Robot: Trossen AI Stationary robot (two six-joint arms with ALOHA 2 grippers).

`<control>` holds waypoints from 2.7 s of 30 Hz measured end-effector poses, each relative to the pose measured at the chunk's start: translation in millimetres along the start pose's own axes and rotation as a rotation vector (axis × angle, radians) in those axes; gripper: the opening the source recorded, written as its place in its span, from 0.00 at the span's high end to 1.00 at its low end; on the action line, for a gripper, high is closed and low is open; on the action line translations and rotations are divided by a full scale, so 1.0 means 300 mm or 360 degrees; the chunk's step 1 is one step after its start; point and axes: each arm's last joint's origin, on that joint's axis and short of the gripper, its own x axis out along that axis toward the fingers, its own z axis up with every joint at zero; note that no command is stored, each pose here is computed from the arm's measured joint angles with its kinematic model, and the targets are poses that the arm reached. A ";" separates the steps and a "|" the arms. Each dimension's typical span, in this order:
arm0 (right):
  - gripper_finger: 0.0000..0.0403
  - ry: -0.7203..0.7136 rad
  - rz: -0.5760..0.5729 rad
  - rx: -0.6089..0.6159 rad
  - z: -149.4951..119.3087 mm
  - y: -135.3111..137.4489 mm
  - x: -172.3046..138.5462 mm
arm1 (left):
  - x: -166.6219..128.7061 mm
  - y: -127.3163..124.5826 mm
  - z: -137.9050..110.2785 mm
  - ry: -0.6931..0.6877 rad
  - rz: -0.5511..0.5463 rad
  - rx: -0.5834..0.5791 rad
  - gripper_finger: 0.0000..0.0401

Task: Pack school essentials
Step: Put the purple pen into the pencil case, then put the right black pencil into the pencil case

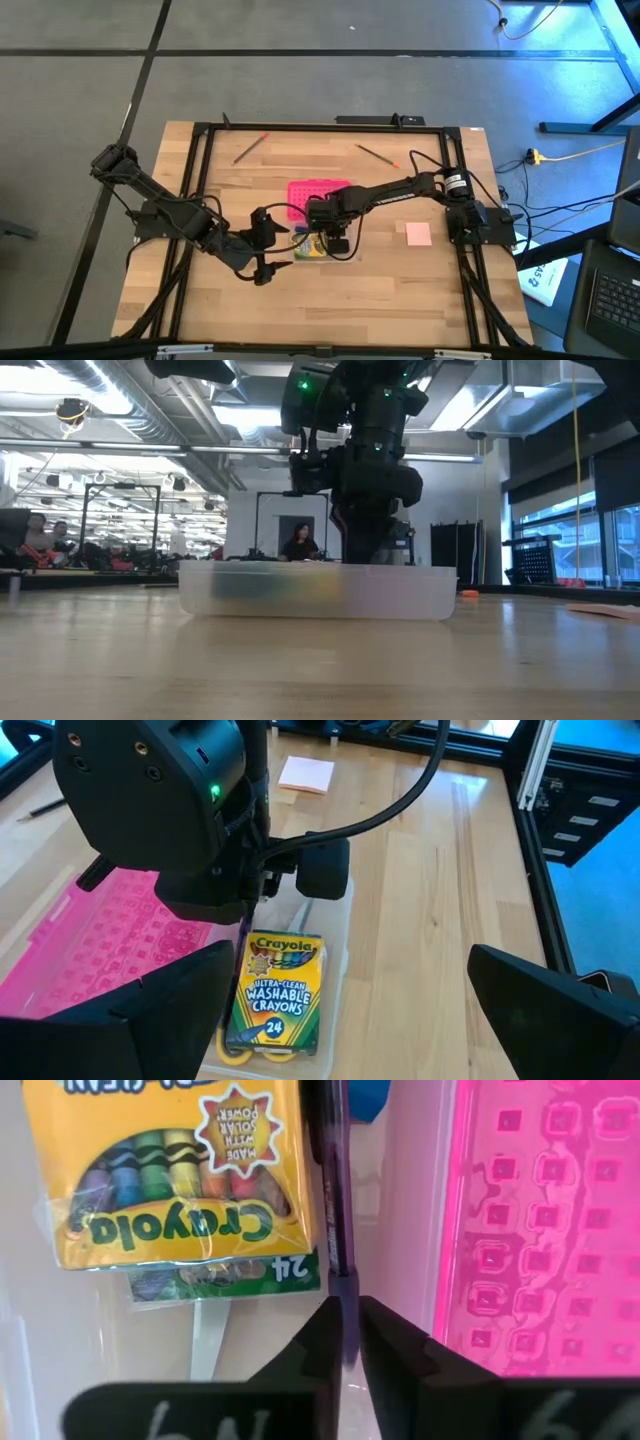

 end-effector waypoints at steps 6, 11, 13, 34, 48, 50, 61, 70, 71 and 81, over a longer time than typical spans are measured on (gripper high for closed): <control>0.92 0.0009 0.0024 -0.0015 -0.003 0.001 -0.004 | 0.000 0.001 0.000 0.0000 0.0000 -0.0045 0.01; 0.92 -0.0003 0.0113 -0.0001 -0.009 0.006 -0.049 | -0.023 0.036 0.029 -0.0044 0.0016 -0.0138 0.01; 0.92 -0.0033 0.0114 -0.0001 -0.010 0.008 -0.083 | -0.039 0.062 0.041 -0.0050 0.0040 -0.0157 0.01; 0.92 -0.0459 -0.0129 0.0393 -0.161 -0.197 -0.575 | -0.047 0.417 0.079 0.0268 0.0531 -0.0578 0.01; 0.92 -0.0420 -0.0318 0.0981 -0.266 -0.450 -0.615 | -0.041 0.523 0.079 0.0394 0.0631 -0.0566 0.01; 0.92 -0.0426 -0.0330 0.1009 -0.273 -0.469 -0.617 | -0.039 0.536 0.079 0.0408 0.0643 -0.0549 0.01; 0.98 -0.0398 -0.0349 0.0889 -0.315 -0.574 -0.610 | -0.043 0.606 0.086 0.0402 0.0734 -0.0629 0.01; 0.99 -0.0164 -0.0258 0.0803 -0.385 -0.716 -0.522 | -0.050 0.661 0.089 0.0369 0.0844 -0.0753 0.01; 0.99 -0.0145 -0.0258 0.0799 -0.393 -0.733 -0.510 | -0.051 0.665 0.089 0.0367 0.0852 -0.0761 0.01; 0.87 -0.0113 -0.0264 0.0847 -0.447 -0.830 -0.478 | -0.056 0.693 0.089 0.0357 0.0900 -0.0803 0.01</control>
